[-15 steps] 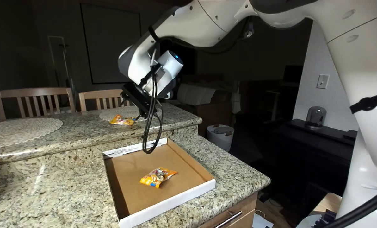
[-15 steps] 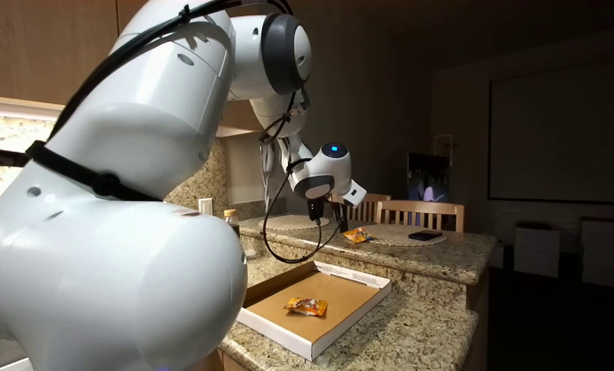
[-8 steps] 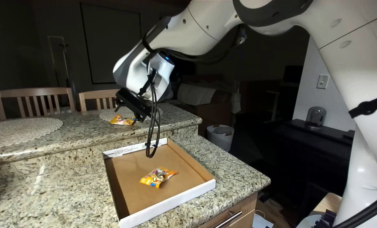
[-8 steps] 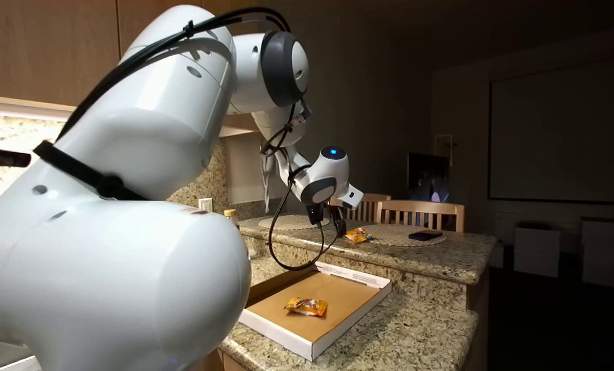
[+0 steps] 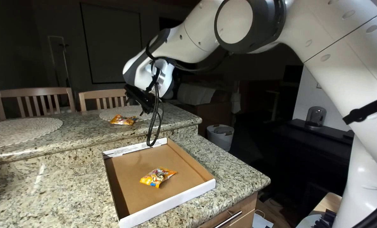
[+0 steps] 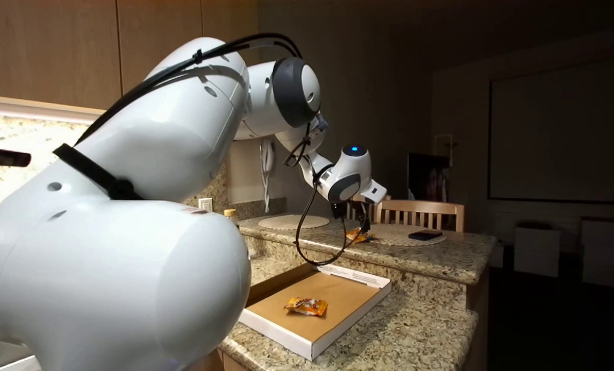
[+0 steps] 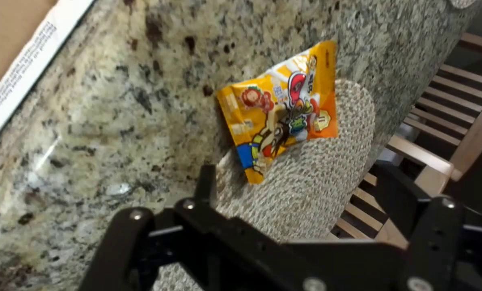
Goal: Put the orange packets in the box
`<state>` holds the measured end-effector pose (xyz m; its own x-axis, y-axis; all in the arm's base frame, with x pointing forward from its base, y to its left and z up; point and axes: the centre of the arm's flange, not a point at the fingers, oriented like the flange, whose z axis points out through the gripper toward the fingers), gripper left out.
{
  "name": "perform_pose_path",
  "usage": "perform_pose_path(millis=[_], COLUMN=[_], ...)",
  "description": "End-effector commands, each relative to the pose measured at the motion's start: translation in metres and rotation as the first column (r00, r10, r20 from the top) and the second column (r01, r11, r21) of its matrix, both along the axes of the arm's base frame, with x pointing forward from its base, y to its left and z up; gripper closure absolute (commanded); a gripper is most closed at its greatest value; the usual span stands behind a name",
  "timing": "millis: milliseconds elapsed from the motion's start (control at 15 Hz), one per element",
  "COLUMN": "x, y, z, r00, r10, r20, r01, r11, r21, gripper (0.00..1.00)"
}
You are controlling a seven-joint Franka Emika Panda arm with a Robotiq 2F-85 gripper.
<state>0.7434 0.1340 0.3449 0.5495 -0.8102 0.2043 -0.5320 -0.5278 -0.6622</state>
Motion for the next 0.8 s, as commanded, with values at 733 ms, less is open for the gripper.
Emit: perform_pose_path(millis=[733], x=[0.060], y=[-0.011], z=[-0.006], r00=[0.949], r10=[0.104], r20=[-0.296], r01=[-0.068], r11=[0.989], r21=[0.130], gripper=[0.00])
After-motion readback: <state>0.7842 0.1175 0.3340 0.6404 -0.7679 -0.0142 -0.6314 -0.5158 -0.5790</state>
